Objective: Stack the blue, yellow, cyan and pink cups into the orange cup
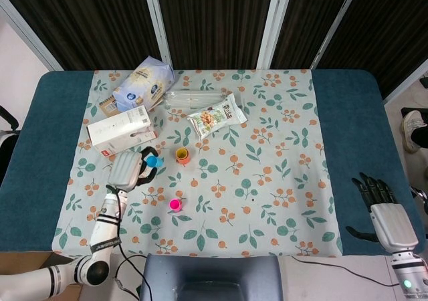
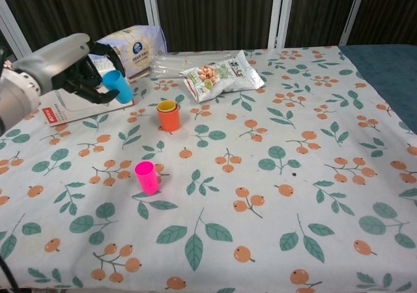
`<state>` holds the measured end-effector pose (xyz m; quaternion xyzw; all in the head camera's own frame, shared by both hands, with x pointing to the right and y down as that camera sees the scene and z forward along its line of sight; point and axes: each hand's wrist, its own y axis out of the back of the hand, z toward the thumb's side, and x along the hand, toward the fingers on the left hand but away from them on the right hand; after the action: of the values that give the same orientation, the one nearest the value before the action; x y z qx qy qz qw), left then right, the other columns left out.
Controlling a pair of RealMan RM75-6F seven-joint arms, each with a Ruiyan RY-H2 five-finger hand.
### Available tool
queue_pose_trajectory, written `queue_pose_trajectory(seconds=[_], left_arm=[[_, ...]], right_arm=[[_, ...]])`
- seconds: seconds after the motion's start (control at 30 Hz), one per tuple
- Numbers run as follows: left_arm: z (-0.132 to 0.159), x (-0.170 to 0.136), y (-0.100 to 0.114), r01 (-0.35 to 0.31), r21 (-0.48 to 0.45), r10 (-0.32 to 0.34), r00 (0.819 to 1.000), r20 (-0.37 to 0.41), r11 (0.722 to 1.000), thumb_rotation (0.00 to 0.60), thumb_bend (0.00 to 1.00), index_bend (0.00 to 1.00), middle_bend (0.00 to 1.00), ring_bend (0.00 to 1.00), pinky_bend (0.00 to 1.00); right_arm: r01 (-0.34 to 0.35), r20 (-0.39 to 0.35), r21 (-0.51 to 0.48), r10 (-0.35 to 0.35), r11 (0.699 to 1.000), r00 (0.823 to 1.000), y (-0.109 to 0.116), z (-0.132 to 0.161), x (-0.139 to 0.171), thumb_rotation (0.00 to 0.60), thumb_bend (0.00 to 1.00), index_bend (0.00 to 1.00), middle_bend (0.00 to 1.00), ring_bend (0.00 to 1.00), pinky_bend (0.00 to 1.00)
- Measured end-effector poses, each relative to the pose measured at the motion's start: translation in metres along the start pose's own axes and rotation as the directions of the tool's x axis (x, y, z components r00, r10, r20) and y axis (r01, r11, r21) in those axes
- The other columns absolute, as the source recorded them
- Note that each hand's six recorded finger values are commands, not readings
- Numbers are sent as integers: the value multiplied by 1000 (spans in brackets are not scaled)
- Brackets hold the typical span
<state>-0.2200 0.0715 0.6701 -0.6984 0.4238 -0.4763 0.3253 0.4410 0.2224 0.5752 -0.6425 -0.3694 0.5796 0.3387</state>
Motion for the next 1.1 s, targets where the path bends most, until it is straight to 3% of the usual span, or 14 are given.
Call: queue_pose_trajectory(seconds=[0.2,0.5,0.87,1.1], left_arm=[[12,36,-10,-4,68,7,999,-50,998,600,351,516,1000,1000,1000],[29,64,-34,12,97,-4,997,-80,995,600,351,514,1000,1000,1000],[56,69,-46,15,108,-10,999,-46,994,600,356,511,1000,1000,1000],[53,66,-52,30,119,-24,998,-52,992,600,356,511,1000,1000,1000]], right_arm=[[-18,2,3,18,1000,1000,-3,-1,-3,600,140,0,0,0,0],[-21,0,0,21,1000,1000,-3,-1,-3,600,140,0,0,0,0],[-23,0,-8,23,1000,1000,-1,-3,-3,600,140,0,0,0,0],[-17,0,-11,17,1000,1000,1,-3,-2,600,140,0,0,0,0]])
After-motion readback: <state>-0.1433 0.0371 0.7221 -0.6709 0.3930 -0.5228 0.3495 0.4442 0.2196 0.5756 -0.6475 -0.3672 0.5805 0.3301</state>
